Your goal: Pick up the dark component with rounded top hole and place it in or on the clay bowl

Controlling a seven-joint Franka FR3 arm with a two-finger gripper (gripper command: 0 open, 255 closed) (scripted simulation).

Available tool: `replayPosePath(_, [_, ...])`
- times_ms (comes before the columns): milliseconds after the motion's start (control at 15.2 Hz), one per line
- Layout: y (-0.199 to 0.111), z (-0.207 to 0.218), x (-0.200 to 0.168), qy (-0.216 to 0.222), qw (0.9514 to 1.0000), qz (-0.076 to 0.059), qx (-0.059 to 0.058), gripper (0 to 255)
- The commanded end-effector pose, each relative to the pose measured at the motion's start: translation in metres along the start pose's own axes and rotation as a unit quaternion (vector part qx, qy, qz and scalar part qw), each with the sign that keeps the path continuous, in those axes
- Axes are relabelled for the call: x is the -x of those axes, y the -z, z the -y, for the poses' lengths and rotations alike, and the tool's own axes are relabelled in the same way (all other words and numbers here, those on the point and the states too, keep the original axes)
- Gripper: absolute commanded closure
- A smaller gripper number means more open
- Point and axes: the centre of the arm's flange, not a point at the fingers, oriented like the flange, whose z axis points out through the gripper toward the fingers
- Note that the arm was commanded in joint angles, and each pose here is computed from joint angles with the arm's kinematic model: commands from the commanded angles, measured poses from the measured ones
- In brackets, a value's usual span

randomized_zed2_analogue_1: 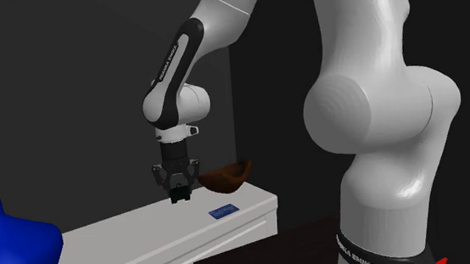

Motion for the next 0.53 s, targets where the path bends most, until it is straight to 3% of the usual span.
replayPosePath(0, [0.009,-0.001,0.0,0.0,1.0,0.0,0.0,255])
replayPosePath(462, [0.046,-0.001,0.0,0.0,1.0,0.0,0.0,255])
